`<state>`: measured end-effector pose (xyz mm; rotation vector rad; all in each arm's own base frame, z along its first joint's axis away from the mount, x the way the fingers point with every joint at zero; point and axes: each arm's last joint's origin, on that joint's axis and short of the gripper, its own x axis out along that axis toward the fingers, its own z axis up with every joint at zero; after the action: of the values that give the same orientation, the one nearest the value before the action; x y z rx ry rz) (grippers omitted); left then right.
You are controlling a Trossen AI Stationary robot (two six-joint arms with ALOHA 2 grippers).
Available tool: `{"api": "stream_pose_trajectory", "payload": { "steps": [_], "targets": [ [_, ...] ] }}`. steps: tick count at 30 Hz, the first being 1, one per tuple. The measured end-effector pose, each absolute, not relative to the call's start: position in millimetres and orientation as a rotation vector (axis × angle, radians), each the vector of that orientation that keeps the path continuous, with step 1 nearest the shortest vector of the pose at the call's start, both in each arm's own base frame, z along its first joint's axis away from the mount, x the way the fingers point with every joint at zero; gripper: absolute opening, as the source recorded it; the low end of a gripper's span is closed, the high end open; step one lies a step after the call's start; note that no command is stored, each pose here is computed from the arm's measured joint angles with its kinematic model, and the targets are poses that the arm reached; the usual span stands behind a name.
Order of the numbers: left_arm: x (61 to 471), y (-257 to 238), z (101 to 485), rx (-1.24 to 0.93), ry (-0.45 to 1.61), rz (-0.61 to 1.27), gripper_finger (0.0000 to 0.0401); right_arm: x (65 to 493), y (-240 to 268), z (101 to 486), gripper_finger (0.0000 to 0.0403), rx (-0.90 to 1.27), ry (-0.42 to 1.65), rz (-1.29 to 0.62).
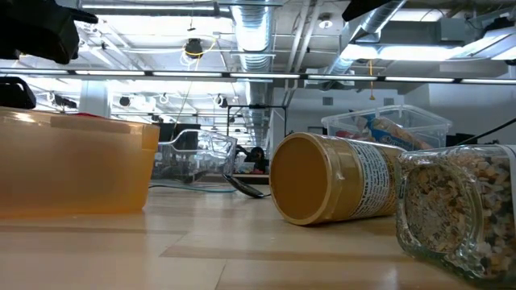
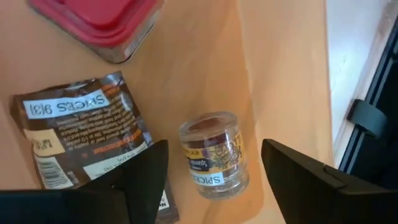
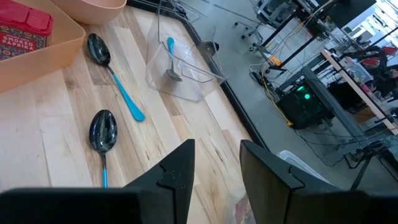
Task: Pick & Place Food Item
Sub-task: Put the blue spoon into the left transparent bin
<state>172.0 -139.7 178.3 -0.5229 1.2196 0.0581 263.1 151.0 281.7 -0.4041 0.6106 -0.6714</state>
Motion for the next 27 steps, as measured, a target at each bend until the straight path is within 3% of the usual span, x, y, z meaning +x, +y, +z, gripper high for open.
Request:
{"api": "stream_pose_trajectory", "payload": {
  "steps": [16,22,27],
  "targets": [
    [177.8,-154.4,187.0,-0.538,1.246,-0.334,0.0247,261.6,149.5,281.1,0.0123,-0.4,0.617,-0.682],
    [185.6,-163.6,197.3,-0.57,1.125,-0.491,0.024,253.2,143.7,278.9,0.0123,-0.38,0.641,-0.731],
    [196.8,-172.1,214.5,-0.552,0.886,-0.655,0.024,248.3,140.3,278.3,0.0123,-0.328,0.634,-0.775]
  ]
}}
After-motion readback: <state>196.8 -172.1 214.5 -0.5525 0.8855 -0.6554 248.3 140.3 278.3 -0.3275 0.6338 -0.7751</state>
